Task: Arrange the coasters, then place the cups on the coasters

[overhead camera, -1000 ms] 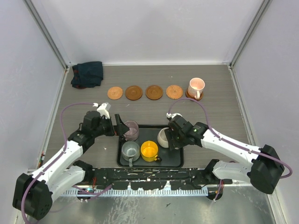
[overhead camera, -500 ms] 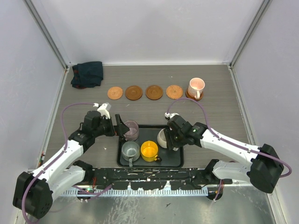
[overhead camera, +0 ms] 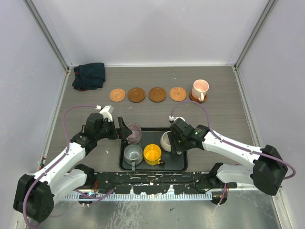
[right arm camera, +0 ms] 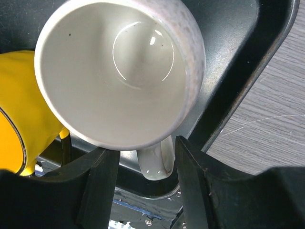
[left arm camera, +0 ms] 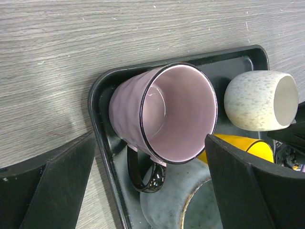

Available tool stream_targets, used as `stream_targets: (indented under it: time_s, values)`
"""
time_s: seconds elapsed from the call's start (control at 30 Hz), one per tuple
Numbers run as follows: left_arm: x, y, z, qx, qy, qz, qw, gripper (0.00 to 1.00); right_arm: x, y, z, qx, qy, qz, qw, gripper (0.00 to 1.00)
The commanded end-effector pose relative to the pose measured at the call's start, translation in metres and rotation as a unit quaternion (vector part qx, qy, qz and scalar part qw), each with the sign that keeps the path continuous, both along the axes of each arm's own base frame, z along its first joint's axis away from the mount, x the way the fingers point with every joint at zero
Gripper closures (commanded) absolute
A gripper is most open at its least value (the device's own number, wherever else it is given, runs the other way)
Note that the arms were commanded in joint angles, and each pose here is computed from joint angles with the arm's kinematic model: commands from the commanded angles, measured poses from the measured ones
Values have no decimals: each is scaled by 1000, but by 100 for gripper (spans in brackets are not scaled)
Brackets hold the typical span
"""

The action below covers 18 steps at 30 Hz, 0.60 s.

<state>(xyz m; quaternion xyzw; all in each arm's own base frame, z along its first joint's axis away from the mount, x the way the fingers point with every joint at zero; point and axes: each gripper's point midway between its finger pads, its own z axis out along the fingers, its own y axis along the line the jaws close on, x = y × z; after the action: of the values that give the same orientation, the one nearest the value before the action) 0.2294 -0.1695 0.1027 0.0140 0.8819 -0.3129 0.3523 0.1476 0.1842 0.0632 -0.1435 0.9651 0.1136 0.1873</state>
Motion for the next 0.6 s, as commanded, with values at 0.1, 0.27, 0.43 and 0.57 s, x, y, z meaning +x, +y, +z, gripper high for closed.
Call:
stream_targets:
  time_s: [0.1,0.27,0.43,0.57]
  values:
    - [8,-4,11,-6,-31,-8,999,2,6,9,-6,4,-2,1,1000,46]
    - [6,-2,11,-2,-31,-7,999,2,7,13,-12,4,3,5,1000,47]
    - [5,-2,11,-1,-32,-6,999,2,10,15,-14,5,0,2,1000,48]
    - [6,-2,11,-1,-33,-7,999,2,11,15,-15,6,-4,-2,1000,51]
